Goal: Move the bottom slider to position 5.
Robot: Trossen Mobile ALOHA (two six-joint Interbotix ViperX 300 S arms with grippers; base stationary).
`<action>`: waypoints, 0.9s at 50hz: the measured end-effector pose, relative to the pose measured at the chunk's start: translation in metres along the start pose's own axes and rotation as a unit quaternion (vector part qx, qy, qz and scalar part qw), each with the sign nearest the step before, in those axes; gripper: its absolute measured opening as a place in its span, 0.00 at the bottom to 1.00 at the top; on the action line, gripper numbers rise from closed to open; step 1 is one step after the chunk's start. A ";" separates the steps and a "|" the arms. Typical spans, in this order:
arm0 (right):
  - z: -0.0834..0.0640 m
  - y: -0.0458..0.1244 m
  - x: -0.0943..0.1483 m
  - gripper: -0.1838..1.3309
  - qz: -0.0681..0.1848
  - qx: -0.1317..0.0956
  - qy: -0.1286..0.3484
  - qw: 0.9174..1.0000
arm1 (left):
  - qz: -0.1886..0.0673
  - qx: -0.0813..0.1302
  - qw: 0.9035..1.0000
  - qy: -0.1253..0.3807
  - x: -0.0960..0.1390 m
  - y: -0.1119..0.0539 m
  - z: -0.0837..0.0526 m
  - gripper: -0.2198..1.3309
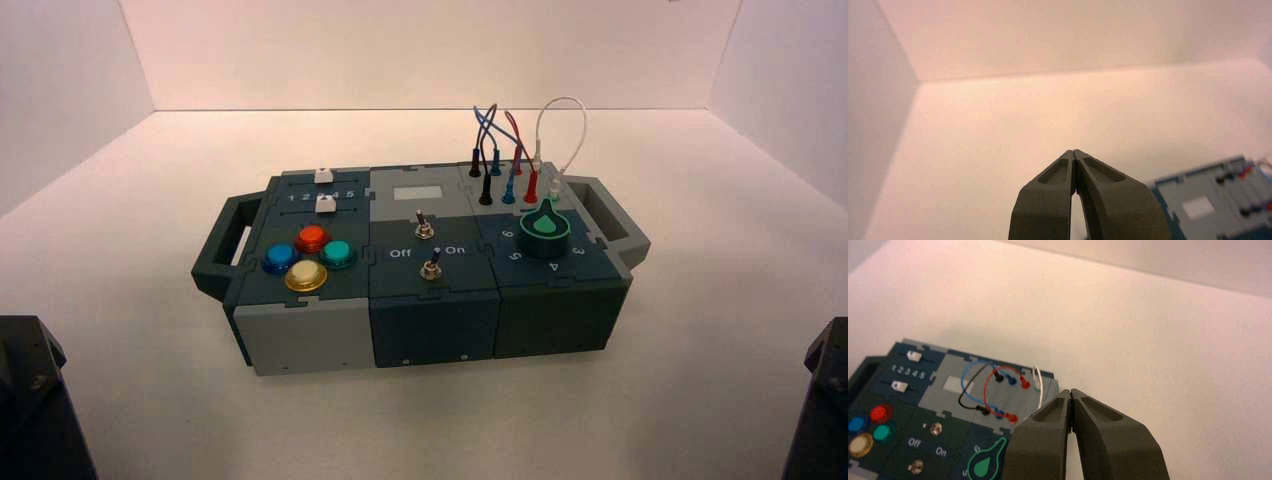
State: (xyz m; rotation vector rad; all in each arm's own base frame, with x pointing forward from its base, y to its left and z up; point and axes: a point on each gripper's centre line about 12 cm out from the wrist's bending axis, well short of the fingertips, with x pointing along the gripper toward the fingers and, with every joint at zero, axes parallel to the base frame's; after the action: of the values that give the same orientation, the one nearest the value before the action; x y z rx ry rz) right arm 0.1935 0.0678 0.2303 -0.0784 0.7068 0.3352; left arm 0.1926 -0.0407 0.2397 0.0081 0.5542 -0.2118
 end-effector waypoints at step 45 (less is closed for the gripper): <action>-0.015 0.040 0.015 0.03 0.072 -0.057 0.075 0.993 | -0.089 0.059 0.965 0.240 0.051 -0.054 -0.047 0.04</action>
State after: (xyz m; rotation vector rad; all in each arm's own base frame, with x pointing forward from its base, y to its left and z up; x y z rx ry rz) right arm 0.1815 0.1070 0.2110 -0.1635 0.8448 0.5124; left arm 0.1996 -0.1004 0.1761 0.1277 1.0267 -0.4236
